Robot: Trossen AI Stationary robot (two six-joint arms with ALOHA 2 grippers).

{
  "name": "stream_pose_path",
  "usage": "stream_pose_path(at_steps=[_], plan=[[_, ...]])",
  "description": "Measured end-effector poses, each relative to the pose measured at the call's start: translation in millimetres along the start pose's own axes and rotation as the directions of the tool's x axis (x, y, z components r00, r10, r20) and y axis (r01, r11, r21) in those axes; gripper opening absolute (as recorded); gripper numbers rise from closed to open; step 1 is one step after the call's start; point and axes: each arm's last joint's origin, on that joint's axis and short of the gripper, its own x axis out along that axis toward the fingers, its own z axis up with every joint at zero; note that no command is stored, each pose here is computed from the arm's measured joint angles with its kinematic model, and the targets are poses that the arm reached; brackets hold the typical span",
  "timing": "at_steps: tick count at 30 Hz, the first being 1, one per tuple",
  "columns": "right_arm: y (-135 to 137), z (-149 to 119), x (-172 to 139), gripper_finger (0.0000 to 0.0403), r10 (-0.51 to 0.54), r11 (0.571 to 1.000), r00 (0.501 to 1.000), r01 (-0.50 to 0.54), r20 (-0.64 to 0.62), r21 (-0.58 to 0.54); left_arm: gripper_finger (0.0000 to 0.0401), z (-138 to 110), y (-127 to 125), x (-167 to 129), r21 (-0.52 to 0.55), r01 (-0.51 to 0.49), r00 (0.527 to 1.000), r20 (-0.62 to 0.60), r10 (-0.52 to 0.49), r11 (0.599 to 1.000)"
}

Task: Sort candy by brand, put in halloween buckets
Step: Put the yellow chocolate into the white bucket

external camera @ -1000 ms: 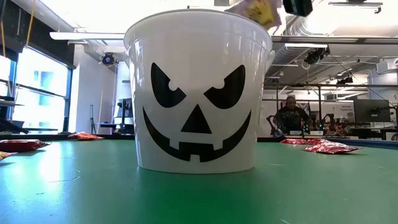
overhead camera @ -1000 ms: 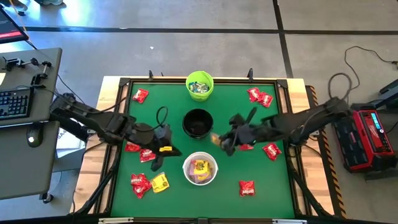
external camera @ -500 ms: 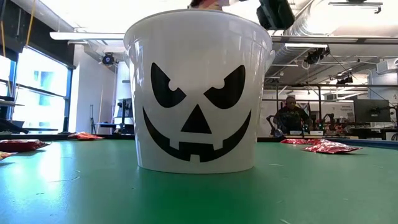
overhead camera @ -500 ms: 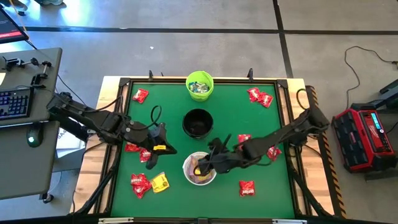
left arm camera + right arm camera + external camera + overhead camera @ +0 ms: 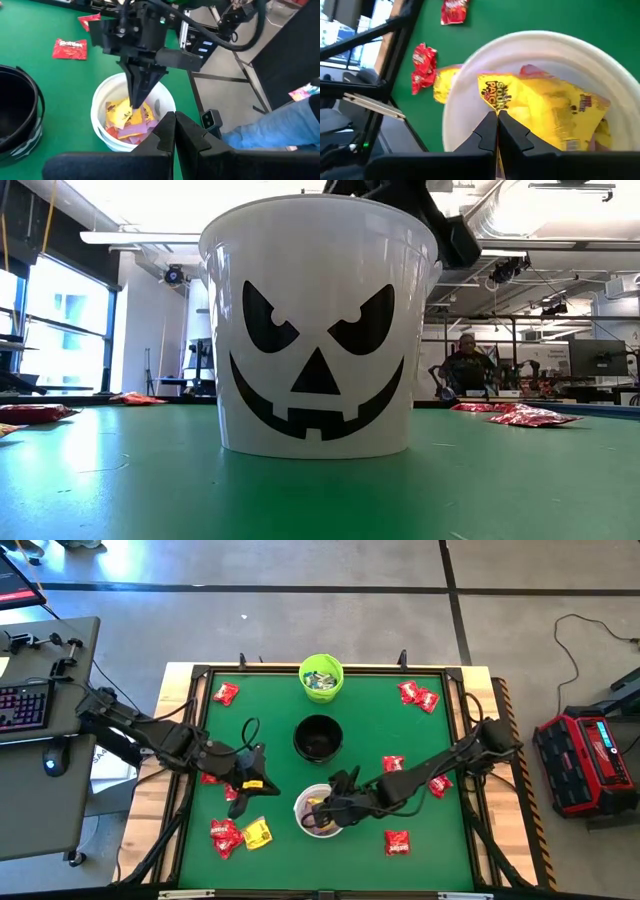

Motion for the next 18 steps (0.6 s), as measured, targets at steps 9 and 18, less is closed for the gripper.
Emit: stream_pose_path(at_steps=[9, 18], plan=[[-1.5, 0.2, -2.1, 0.0057, -0.018, 0.999, 1.0, 0.017, -0.011, -0.027, 0.0, -1.7, -2.6, -0.3, 0.011, 0.008, 1.0, -0.009, -0.008, 1.0], [5.0, -2.2, -6.4, 0.0195, 0.009, 0.993, 0.998, -0.017, -0.068, -0.117, 0.0, -2.5, -2.3, -0.3, 0.012, 0.005, 1.0, -0.018, -0.005, 1.0]])
